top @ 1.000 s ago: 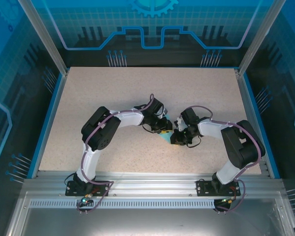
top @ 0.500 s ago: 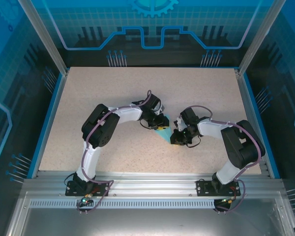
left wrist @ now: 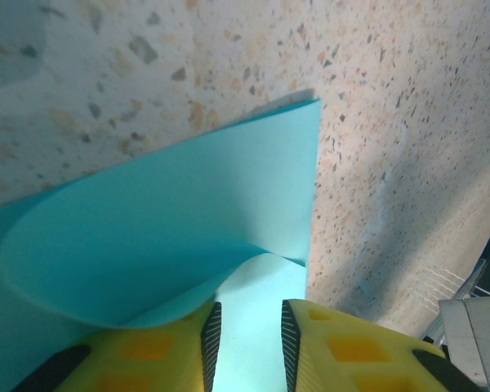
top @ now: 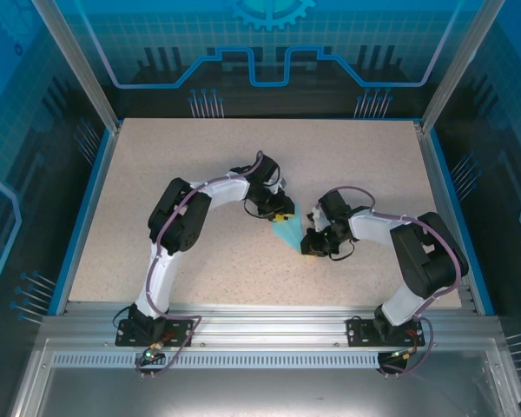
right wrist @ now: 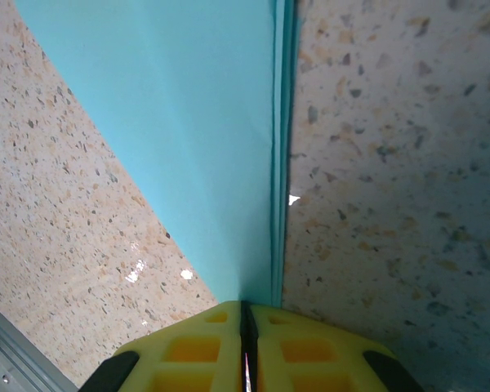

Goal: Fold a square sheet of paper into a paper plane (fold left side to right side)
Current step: Fourth fold the wing at the center of the table.

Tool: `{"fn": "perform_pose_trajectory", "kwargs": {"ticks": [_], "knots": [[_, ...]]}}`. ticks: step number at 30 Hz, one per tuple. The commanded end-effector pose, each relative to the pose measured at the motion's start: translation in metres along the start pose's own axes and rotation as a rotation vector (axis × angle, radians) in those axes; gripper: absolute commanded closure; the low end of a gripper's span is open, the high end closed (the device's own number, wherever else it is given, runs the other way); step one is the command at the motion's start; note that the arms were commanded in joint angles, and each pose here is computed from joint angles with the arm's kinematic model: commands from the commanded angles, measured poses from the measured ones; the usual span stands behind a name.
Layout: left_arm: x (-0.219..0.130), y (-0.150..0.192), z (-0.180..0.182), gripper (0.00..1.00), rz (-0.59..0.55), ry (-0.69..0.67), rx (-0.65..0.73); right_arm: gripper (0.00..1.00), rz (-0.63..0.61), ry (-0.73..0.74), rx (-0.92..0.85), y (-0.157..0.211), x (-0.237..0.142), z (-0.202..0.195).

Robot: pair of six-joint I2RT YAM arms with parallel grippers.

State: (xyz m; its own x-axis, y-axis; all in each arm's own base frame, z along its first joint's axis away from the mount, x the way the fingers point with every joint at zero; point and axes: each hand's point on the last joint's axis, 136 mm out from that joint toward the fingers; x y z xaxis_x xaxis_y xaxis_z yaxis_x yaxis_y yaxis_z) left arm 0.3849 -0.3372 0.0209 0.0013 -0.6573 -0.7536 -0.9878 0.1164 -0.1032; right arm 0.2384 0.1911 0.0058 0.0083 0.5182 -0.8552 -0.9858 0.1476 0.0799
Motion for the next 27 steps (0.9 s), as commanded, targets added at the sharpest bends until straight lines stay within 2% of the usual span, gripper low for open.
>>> {"fn": "perform_pose_trajectory", "kwargs": {"ticks": [1, 21, 24, 27], "knots": [[-0.013, -0.030, 0.057, 0.68, -0.092, -0.155, -0.034, 0.89, 0.077, 0.265, 0.074, 0.033, 0.011, -0.064], [-0.040, -0.072, 0.093, 0.68, -0.149, -0.197, -0.081, 0.89, 0.077, 0.258, 0.071, 0.034, 0.011, -0.063], [-0.053, -0.078, 0.093, 0.68, -0.163, -0.193, -0.079, 0.89, 0.074, 0.249, 0.068, 0.032, 0.010, -0.060], [-0.080, -0.085, 0.077, 0.66, -0.207, -0.187, -0.027, 0.89, 0.069, 0.236, 0.063, 0.029, 0.008, -0.055]]}}
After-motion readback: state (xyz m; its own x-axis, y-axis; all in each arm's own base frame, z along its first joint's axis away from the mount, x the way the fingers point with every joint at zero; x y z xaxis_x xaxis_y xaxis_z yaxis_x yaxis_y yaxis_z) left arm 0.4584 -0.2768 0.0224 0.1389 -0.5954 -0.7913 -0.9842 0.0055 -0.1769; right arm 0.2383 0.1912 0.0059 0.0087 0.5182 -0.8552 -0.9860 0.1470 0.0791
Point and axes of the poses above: each hand's point on the last joint's axis, 136 mm out from that joint toward the fingers, its own x axis out along the fingers, its own z axis along the line the jaws close on, y = z × x, and after that the axes turned 12 degrees about x, right-handed
